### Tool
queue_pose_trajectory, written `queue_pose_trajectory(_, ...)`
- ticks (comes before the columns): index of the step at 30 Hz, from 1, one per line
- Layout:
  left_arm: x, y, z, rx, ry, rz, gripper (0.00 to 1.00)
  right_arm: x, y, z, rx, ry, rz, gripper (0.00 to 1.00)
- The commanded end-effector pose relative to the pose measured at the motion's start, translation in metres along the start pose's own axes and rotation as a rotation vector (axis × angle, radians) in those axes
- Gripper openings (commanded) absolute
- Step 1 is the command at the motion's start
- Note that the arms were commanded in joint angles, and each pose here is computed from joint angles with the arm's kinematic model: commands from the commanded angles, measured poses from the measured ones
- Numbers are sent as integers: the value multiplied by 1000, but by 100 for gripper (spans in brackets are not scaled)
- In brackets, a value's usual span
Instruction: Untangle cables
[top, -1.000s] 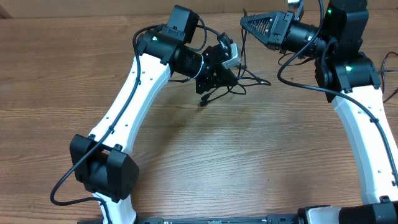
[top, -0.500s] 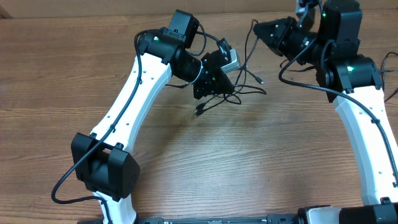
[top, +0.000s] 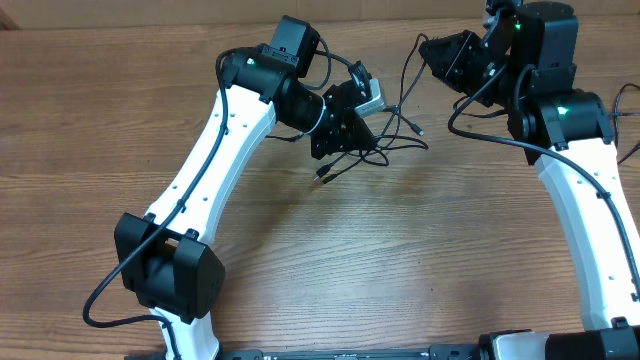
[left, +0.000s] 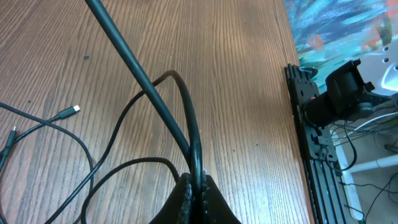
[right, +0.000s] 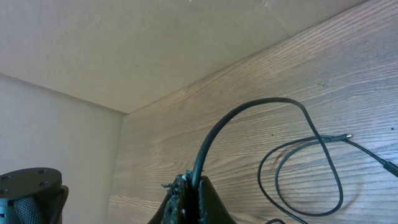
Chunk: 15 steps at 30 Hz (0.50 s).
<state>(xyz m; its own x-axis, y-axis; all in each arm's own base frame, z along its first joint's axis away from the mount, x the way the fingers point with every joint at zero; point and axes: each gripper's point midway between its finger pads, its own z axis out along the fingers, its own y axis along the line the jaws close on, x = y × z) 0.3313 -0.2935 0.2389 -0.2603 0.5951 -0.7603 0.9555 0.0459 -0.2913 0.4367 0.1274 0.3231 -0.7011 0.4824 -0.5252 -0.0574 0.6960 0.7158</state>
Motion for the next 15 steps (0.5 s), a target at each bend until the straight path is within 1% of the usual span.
queue_pose_trajectory(1,2,-2,5,21,0,-9,4,-14,17,-16,-19,-60,-41,4)
queue_pose_trajectory(2,2,-2,5,20,0,-9,6,-14,17,-16,-19,-60,-41,4)
queue_pose_trajectory(3,2,-2,5,20,0,-9,15,-13,17,-15,-18,-60,-41,4)
queue_pose_trajectory(5,2,-2,5,20,0,-9,17,-13,16,-15,-17,-58,-40,4)
queue_pose_trajectory(6,2,-2,5,21,0,-9,7,-13,16,-15,-16,-57,-40,4)
queue_pose_trajectory(7,2,-2,5,21,0,-9,4,-13,16,-15,-16,-56,-39,4)
queue_pose_trajectory(15,2,-2,5,21,0,-9,4,-12,15,-15,-12,-52,-36,4)
